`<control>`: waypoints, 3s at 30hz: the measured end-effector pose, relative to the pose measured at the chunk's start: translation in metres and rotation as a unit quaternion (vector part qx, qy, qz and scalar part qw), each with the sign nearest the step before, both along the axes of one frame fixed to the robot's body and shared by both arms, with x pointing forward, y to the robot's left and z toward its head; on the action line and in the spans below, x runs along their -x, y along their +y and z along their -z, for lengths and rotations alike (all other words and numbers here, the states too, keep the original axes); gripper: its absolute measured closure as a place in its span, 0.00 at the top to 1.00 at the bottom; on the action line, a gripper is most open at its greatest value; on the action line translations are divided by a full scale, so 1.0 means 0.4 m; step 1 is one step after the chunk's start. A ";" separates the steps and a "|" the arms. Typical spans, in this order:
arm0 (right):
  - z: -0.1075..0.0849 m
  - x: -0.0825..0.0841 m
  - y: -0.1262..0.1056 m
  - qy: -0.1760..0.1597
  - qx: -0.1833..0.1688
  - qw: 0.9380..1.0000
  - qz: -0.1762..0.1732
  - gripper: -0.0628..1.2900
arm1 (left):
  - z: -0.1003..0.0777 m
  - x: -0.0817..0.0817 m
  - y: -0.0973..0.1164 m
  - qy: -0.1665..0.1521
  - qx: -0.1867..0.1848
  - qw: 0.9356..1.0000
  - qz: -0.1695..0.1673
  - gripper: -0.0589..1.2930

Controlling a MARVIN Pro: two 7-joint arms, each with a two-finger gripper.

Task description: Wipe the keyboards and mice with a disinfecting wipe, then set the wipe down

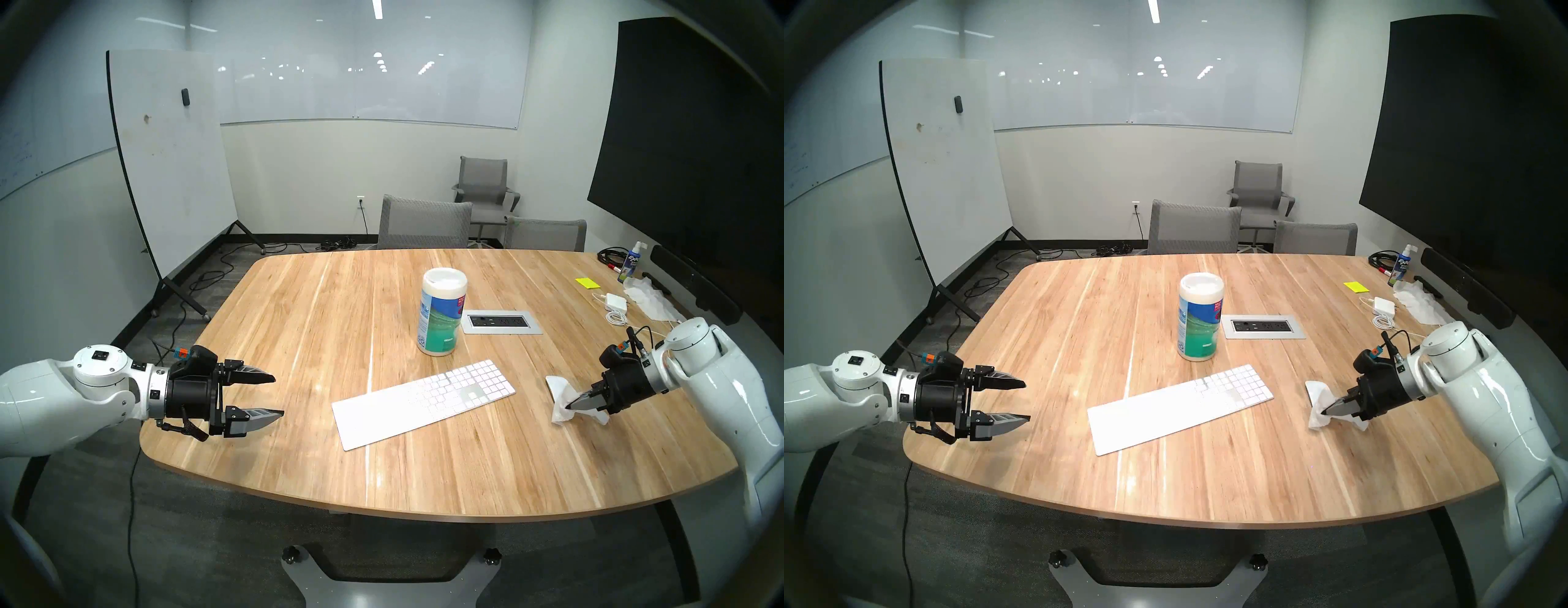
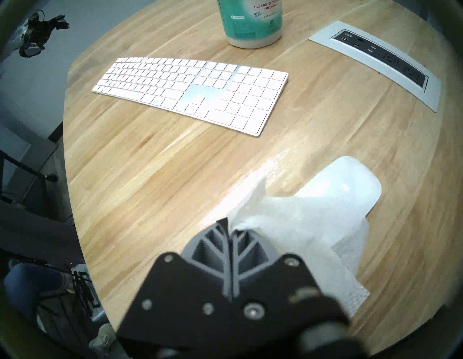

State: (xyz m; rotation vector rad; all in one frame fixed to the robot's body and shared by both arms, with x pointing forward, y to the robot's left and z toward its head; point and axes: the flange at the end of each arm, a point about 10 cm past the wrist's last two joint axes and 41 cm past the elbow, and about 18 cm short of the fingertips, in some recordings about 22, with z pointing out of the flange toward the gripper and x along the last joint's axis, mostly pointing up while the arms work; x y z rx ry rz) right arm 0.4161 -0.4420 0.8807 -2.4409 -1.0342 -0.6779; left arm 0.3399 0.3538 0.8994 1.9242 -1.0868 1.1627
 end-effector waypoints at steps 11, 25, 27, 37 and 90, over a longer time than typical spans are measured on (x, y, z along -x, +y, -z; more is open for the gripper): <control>0.036 -0.070 0.035 -0.005 0.022 0.999 0.022 0.03 | 0.000 0.000 0.000 0.000 0.000 1.000 0.000 0.98; 0.053 -0.122 -0.026 -0.023 0.041 0.997 0.064 0.03 | 0.000 0.000 0.000 0.000 0.000 1.000 0.000 0.98; 0.051 -0.125 -0.037 -0.026 0.042 0.996 0.068 0.03 | 0.000 0.000 0.000 0.000 0.000 1.000 0.000 0.98; 0.041 -0.127 -0.084 -0.026 0.041 0.996 0.072 0.03 | 0.001 0.000 0.000 0.000 0.000 1.000 0.000 0.98; -0.198 -0.181 0.071 -0.123 -0.080 0.985 0.092 0.03 | 0.001 0.001 0.000 0.001 0.000 1.000 0.000 0.98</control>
